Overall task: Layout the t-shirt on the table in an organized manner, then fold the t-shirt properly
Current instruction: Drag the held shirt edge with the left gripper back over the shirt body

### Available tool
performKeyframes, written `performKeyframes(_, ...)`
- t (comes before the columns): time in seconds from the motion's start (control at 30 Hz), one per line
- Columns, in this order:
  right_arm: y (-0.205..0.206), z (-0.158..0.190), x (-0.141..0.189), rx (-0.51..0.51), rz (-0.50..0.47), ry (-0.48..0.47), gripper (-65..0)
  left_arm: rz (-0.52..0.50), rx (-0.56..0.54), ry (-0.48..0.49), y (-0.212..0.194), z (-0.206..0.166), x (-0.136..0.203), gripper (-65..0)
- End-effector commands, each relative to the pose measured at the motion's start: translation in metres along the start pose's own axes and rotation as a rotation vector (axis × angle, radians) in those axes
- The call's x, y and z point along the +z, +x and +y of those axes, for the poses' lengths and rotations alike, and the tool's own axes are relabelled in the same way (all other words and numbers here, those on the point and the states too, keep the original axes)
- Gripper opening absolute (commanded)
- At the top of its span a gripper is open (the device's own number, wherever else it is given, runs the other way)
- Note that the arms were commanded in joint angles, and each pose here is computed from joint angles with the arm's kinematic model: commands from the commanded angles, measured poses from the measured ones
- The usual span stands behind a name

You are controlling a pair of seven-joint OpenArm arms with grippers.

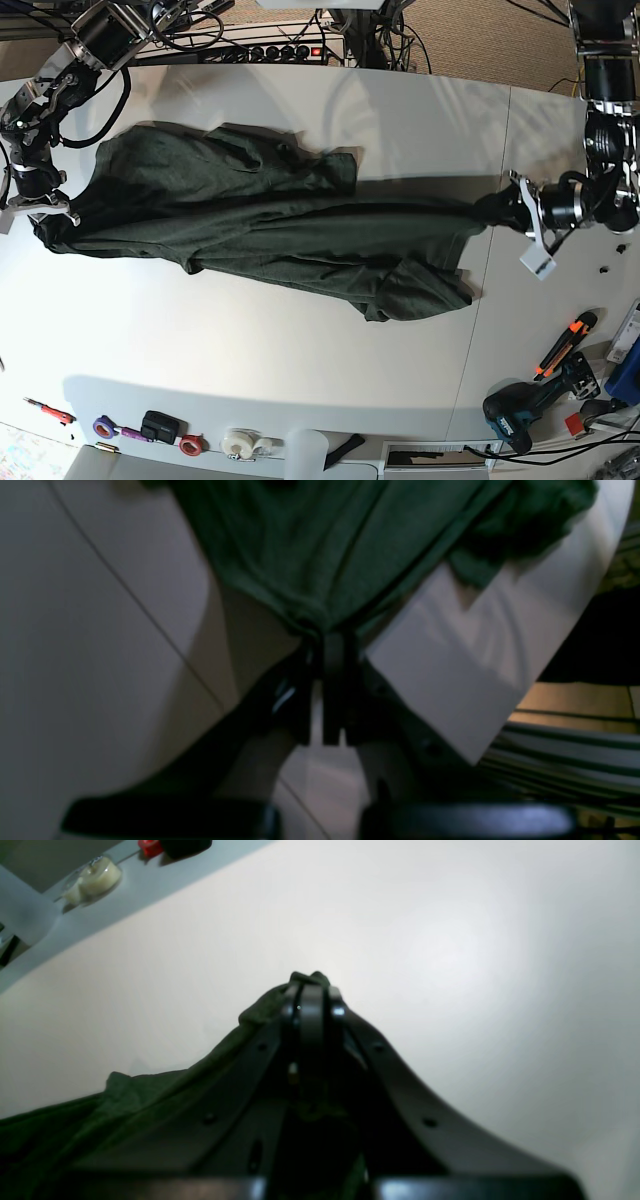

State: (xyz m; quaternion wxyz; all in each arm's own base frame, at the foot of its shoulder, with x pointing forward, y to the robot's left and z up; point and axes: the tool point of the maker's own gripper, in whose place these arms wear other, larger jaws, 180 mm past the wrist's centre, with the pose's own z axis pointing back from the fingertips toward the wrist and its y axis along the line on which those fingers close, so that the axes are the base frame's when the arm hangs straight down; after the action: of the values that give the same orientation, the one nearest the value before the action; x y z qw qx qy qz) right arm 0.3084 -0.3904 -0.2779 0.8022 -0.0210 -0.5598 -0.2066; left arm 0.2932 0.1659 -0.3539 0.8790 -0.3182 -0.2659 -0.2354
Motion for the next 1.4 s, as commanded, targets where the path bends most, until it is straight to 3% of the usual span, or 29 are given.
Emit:
performKeyframes(0.0, 0.024, 0.001, 0.002, 0.02, -0.072, 0.011, -65.0, -0.033, -0.017, 0.009, 0.012, 0.002, 0.008, -65.0)
performKeyframes(0.07, 0.024, 0.001, 0.002, 0.02, -0.07, 0.01, -65.0, -0.025, -0.008, 0.005, 0.006, 0.001, 0.007, -61.5)
performKeyframes(0.17, 0.02, 0.001, 0.001, 0.02, -0.047, 0.011, -65.0, -0.063, 0.015, 0.011, 0.012, 0.002, 0.007, -42.4)
performKeyframes(0.23, 0.016, 0.002, 0.001, 0.026, -0.028, 0.017, -65.0, -0.144, 0.052, 0.025, 0.027, 0.005, 0.009, -38.3)
performKeyframes(0.27, 0.015, 0.004, 0.001, 0.036, -0.02, 0.027, -62.2, -0.184, 0.056, 0.025, 0.034, 0.005, 0.009, -38.3)
performKeyframes(0.37, 0.012, 0.009, 0.001, 0.062, -0.004, 0.053, -43.5, -0.258, 0.033, -0.006, 0.05, -0.005, 0.004, -38.3)
performKeyframes(0.4, 0.012, 0.009, 0.001, 0.063, -0.004, 0.053, -40.2, -0.275, 0.022, -0.026, 0.055, -0.011, 0.0, -38.3)
performKeyframes(0.67, 0.008, 0.006, 0.004, 0.052, 0.022, 0.049, -39.7, -0.462, 0.005, -0.23, 0.103, -0.074, -0.028, -38.3)
performKeyframes(0.87, 0.034, 0.014, 0.03, 0.076, -0.053, 0.146, -39.7, -0.522, 0.025, -0.308, 0.121, -0.1, -0.044, -38.3)
performKeyframes(1.0, 0.041, 0.028, 0.059, 0.103, -0.086, 0.261, -39.8, -0.487, 0.011, -0.347, 0.118, -0.114, -0.056, -38.3)
performKeyframes(1.17, 0.016, 0.054, 0.081, 0.076, 0.012, 0.422, -39.8, -0.397, -0.036, -0.427, 0.106, -0.147, -0.08, -38.3)
performKeyframes(1.37, -0.009, 0.062, 0.077, 0.119, 0.127, 0.436, -39.8, -0.311, -0.1, -0.467, 0.091, -0.176, -0.106, -38.3)
